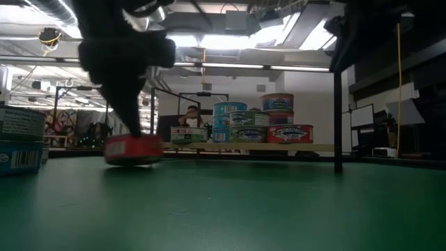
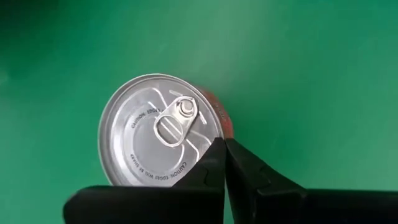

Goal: Stack canned seafood by type on shelf
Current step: Stack the red tuna can on top of the red tuna can on the shelf

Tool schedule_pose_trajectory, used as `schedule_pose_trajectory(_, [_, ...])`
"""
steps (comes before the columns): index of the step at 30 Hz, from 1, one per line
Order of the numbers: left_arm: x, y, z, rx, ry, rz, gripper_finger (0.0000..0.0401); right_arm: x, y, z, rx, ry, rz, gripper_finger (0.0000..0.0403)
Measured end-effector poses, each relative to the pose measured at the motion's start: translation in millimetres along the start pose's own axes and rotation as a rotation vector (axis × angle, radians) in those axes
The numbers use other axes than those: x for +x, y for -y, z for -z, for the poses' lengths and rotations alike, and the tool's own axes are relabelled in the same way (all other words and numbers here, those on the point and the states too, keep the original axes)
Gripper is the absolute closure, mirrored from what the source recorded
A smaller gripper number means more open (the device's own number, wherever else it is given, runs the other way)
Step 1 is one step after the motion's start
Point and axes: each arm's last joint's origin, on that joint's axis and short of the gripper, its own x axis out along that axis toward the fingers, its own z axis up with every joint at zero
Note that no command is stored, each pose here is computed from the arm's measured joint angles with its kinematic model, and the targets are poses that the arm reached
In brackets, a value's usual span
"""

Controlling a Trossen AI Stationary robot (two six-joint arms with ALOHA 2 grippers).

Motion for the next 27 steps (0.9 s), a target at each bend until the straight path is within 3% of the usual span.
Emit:
schedule_pose_trajectory(13, [-11.3, 14.2, -30.1, 0.014, 0.222, 0.15, 0.0401, 27.1, -13.7, 3.9, 0.04, 0.127, -0.134, 0.0324])
schedule_pose_trajectory(27, [-14.4, 6.4, -64.2, 0.017, 0.447, 0.245, 0.0401, 28.5, -15.1, -3.8, 0.072, 0.229, -0.143, 0.0324])
